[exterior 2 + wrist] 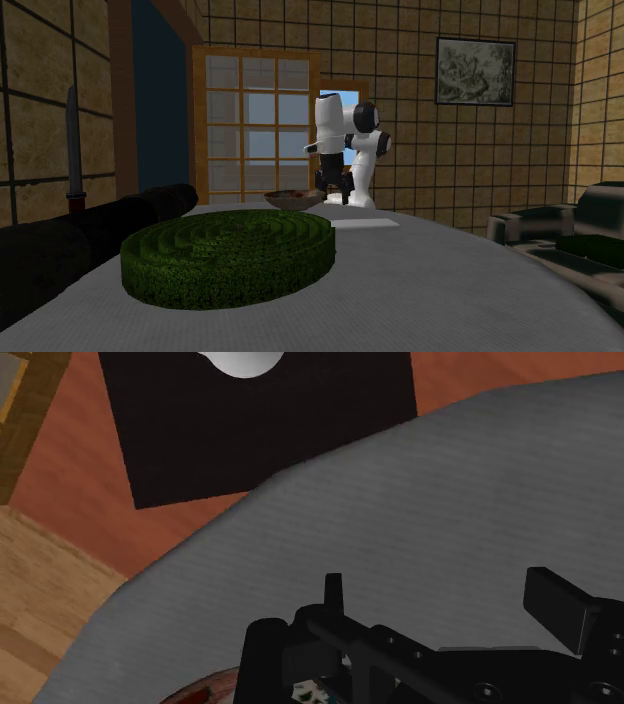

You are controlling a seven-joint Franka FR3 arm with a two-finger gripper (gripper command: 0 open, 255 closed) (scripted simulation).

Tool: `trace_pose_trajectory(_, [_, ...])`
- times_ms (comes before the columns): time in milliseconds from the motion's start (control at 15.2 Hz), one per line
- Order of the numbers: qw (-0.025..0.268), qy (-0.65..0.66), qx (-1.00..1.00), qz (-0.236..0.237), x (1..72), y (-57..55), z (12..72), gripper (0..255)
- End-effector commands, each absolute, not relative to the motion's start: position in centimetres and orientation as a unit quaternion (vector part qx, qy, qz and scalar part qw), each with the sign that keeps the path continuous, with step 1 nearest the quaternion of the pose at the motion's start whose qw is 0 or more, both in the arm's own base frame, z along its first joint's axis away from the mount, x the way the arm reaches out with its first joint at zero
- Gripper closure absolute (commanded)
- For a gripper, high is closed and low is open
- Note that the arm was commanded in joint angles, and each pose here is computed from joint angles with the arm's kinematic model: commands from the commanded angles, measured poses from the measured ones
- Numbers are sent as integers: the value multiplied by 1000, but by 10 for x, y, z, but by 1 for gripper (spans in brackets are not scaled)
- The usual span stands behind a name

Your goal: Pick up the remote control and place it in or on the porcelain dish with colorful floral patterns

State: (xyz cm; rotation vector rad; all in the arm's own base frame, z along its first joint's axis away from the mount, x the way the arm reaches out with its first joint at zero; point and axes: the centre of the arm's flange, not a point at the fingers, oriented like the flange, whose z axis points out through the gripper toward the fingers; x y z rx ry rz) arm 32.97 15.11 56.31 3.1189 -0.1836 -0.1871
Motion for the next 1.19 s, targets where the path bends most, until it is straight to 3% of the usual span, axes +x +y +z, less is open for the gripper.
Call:
trace_pose_trajectory(0, [5, -90, 994, -55, 342, 173, 567, 0])
trace_pose_trajectory(1122, [3, -327, 945, -11, 491, 322, 592, 0])
